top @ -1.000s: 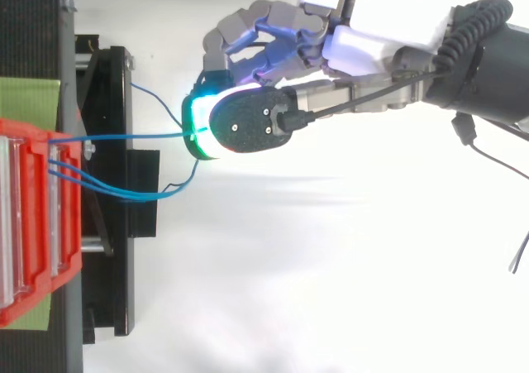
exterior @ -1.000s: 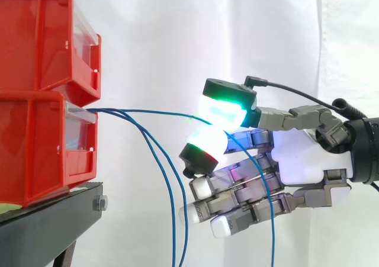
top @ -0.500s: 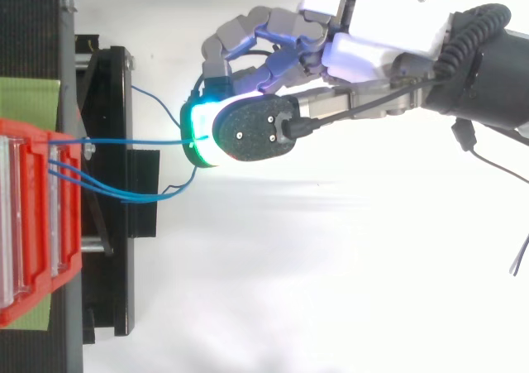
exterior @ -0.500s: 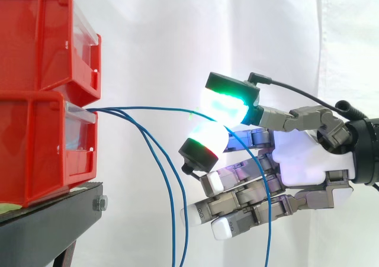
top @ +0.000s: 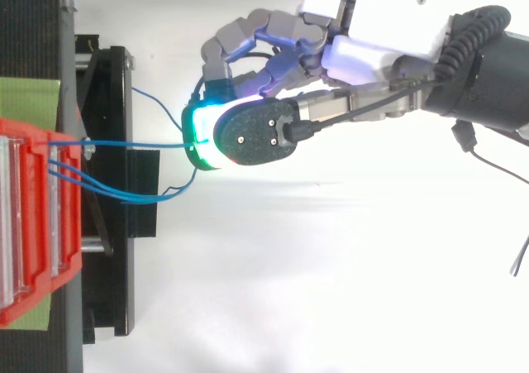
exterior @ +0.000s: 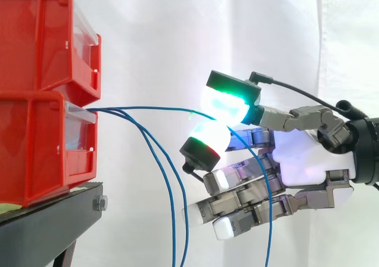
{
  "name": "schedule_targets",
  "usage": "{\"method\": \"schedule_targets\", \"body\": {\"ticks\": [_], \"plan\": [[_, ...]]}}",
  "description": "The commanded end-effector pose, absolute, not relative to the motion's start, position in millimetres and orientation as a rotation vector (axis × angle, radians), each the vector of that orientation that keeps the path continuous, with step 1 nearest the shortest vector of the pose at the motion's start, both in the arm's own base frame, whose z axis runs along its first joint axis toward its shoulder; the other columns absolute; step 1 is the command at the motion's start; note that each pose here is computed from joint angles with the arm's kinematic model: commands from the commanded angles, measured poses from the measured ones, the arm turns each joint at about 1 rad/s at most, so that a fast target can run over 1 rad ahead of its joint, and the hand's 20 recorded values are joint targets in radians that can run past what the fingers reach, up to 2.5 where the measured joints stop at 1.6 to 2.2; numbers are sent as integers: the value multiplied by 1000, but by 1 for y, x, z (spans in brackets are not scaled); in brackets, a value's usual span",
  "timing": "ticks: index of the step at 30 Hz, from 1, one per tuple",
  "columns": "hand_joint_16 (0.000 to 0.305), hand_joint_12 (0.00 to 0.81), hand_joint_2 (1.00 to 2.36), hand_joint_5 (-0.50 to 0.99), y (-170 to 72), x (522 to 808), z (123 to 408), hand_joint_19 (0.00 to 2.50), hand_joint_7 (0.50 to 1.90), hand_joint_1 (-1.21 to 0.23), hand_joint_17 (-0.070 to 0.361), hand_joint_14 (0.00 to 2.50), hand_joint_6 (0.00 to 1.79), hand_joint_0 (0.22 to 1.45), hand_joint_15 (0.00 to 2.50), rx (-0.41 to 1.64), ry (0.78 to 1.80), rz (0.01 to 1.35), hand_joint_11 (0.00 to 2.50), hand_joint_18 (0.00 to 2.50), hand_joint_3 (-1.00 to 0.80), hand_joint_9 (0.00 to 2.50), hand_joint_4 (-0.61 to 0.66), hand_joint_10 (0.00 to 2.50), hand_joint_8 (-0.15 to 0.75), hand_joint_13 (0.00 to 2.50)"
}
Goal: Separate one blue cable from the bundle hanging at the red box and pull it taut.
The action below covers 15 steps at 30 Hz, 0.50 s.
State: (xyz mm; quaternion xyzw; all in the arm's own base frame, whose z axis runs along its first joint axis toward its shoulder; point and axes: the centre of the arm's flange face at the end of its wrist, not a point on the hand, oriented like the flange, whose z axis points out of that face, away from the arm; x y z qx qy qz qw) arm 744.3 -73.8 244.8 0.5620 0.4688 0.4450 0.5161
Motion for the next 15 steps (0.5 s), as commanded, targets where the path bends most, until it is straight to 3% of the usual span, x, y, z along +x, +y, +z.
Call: {"method": "schedule_targets", "body": {"ticks": [1,15], "plan": [[42,299,1016,-222,-74,744,244,614,1394,-705,94,16,985,785,428,1350,1127,1068,1081,502,-326,924,-253,22,215,588],[40,293,1021,-219,-74,745,245,665,1434,-716,91,20,993,809,462,1350,1124,1067,1106,499,-257,1001,-290,23,197,632]]}}
